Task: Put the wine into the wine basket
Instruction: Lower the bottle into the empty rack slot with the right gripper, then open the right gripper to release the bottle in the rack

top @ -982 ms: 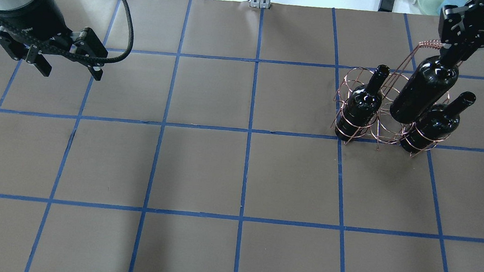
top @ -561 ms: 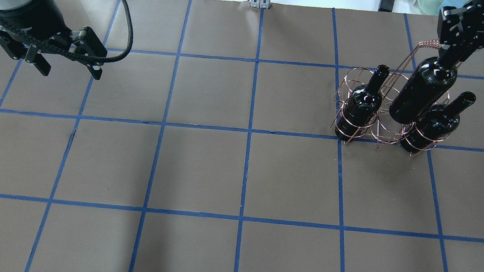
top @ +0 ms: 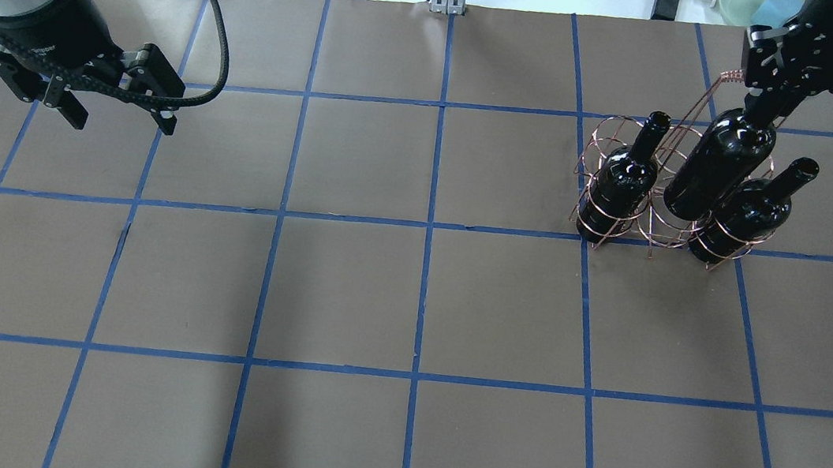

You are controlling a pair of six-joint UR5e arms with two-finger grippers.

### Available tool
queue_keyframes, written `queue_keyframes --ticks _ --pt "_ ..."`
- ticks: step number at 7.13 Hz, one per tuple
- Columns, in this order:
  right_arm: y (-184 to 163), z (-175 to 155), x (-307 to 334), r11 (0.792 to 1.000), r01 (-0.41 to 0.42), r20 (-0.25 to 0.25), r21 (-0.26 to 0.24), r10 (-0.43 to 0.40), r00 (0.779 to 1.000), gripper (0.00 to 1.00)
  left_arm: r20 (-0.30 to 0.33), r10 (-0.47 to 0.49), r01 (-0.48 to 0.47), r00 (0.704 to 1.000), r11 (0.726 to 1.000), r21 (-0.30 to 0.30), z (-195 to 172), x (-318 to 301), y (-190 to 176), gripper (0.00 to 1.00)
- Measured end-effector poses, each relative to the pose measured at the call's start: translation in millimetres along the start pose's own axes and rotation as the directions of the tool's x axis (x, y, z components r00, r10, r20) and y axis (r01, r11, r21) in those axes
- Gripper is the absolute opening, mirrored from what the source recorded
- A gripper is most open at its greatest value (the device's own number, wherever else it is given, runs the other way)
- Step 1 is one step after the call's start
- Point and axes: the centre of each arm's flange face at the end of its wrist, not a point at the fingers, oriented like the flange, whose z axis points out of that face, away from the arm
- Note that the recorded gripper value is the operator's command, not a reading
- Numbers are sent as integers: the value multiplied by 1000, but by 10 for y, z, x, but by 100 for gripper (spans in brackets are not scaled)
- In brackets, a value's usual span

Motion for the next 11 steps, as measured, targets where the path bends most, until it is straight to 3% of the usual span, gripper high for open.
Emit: queue_keyframes --ticks 5,11 --pt "10 135 -16 1000 6 2 -21 -6 1000 0 -1 0 0 1000 1000 -5 20 2 13 100" --pt "-43 597 -8 998 5 9 -59 -4 1000 0 -1 3 -3 1000 1000 -3 4 4 28 100"
